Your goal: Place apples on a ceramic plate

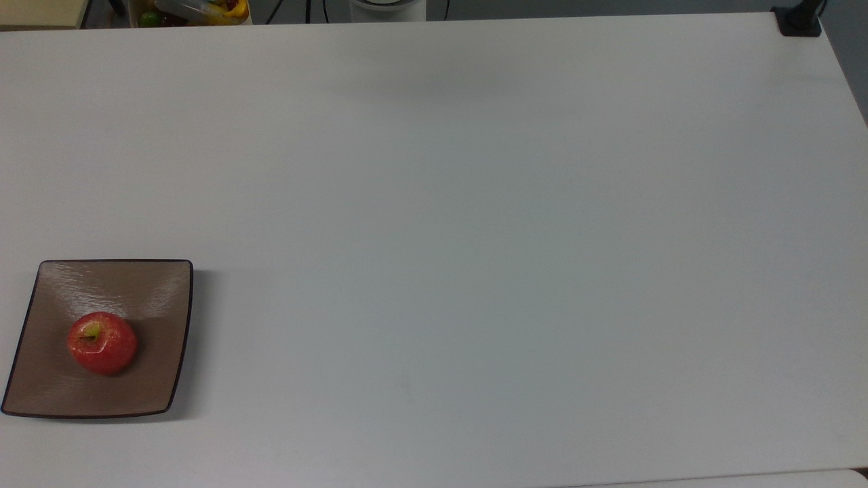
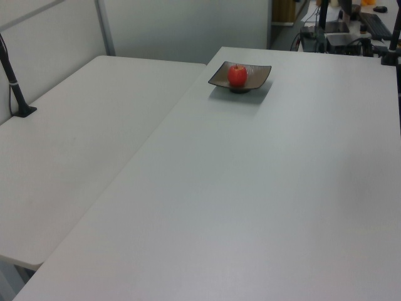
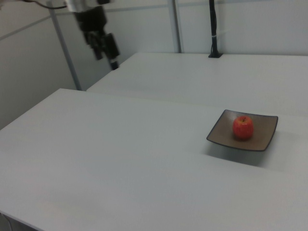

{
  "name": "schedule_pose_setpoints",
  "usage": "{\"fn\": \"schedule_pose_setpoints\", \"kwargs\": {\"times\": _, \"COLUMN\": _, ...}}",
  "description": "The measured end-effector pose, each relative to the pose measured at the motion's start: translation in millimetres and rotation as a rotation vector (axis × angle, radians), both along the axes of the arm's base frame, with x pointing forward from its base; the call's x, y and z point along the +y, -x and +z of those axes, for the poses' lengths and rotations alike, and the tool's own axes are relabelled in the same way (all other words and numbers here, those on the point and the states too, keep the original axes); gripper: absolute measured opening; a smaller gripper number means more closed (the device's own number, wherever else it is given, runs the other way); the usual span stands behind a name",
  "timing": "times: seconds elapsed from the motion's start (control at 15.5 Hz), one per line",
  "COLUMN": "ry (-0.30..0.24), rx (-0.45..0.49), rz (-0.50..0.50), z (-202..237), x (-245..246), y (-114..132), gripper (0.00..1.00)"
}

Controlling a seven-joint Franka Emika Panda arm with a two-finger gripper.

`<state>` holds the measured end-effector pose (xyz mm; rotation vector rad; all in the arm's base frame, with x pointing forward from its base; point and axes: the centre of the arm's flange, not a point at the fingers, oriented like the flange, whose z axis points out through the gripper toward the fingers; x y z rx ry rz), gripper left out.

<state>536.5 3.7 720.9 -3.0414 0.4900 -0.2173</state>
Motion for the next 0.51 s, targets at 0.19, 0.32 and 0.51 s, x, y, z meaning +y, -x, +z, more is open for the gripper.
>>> {"fn": "schedule_pose_setpoints", "kwargs": {"times": 0.19, "ry": -0.012, "rx": 0.062, "rz": 0.100, "z": -7, "x": 48, "y": 38, "gripper": 1.00}}
{"fn": "schedule_pose_setpoints", "kwargs": {"times": 0.32, "ry": -0.011, "rx": 0.090, "rz": 0.147, "z": -18, "x": 70, "y": 48, "gripper": 1.00}}
{"fn": "schedule_pose_setpoints", "kwargs": {"times": 0.51, "ry": -0.006, "rx": 0.111, "rz": 0.202, "z": -42, "x": 89, "y": 43, "gripper": 1.00}}
